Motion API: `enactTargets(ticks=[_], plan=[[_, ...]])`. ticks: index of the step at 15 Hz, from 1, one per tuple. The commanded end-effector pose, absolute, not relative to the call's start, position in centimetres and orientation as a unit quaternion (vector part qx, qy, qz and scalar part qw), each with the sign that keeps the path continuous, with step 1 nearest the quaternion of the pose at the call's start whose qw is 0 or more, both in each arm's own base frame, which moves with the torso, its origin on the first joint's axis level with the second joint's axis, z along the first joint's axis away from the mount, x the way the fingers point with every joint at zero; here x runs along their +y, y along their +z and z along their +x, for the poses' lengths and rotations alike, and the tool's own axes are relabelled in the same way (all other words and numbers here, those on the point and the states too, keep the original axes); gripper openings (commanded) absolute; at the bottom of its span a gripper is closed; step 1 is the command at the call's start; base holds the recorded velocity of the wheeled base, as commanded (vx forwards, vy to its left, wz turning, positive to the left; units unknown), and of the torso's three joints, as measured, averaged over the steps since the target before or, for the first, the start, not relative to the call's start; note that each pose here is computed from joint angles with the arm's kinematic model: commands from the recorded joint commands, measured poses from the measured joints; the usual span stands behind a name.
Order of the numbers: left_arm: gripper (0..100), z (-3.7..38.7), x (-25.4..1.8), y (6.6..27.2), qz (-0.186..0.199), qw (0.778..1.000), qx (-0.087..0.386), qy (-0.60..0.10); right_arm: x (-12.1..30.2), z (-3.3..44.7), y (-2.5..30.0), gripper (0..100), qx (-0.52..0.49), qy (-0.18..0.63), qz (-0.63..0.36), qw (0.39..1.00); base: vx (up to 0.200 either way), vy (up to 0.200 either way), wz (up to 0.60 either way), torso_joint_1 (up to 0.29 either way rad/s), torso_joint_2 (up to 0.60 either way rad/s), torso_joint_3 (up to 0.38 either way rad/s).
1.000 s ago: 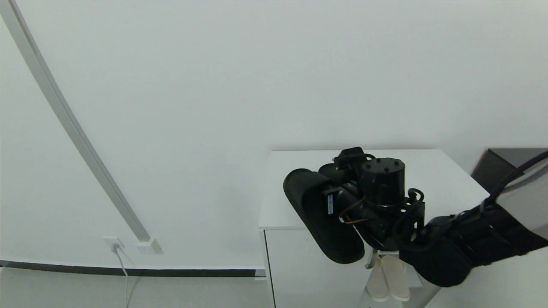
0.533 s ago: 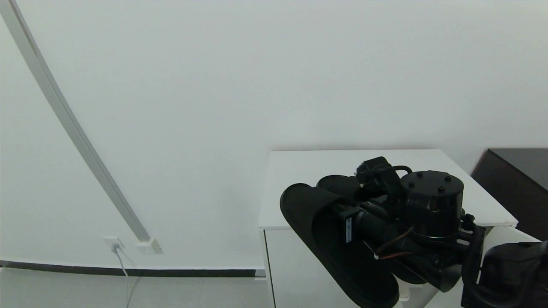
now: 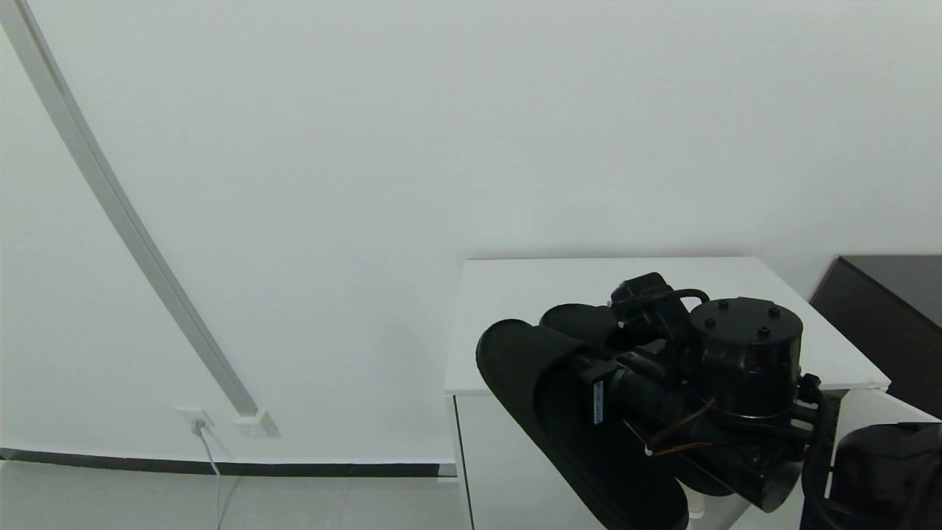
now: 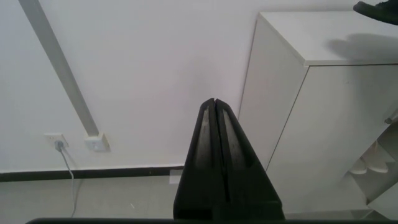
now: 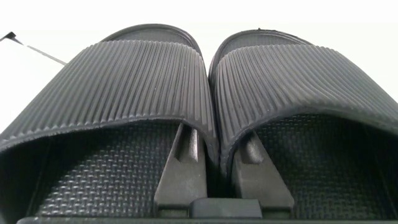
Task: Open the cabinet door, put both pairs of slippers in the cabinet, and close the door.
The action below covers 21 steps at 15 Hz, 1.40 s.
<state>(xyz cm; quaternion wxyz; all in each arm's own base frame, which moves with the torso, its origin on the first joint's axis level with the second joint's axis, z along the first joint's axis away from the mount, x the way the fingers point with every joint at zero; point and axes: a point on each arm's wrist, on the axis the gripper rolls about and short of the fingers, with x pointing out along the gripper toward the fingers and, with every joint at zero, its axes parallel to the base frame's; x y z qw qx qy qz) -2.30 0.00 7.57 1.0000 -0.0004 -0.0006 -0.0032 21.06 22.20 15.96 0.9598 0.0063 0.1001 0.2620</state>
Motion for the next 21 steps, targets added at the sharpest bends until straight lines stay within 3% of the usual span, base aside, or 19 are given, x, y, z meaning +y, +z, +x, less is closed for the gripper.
enactTargets(ticks=[1, 9, 21], plan=[[0, -2.29, 0.0, 7.57, -0.001, 1.0, 0.0, -0.003, 22.26, 21.04, 15.92, 0, 0.101, 0.263, 0.006, 0.96, -0.2, 0.0, 0.0, 0.007, 0.0, 0.002], [0, -2.29, 0.0, 7.57, -0.001, 1.0, 0.0, -0.003, 22.08, 20.83, 15.89, 0, 0.102, 0.261, 0.005, 0.96, -0.2, 0.0, 0.0, 0.002, 0.0, 0.002], [0, -2.29, 0.0, 7.57, -0.001, 1.0, 0.0, -0.004, 22.19, 20.8, 15.73, 0, 0.103, 0.262, 0.003, 0.959, 0.0, 0.0, 0.0, 0.0, 0.0, 0.0]])
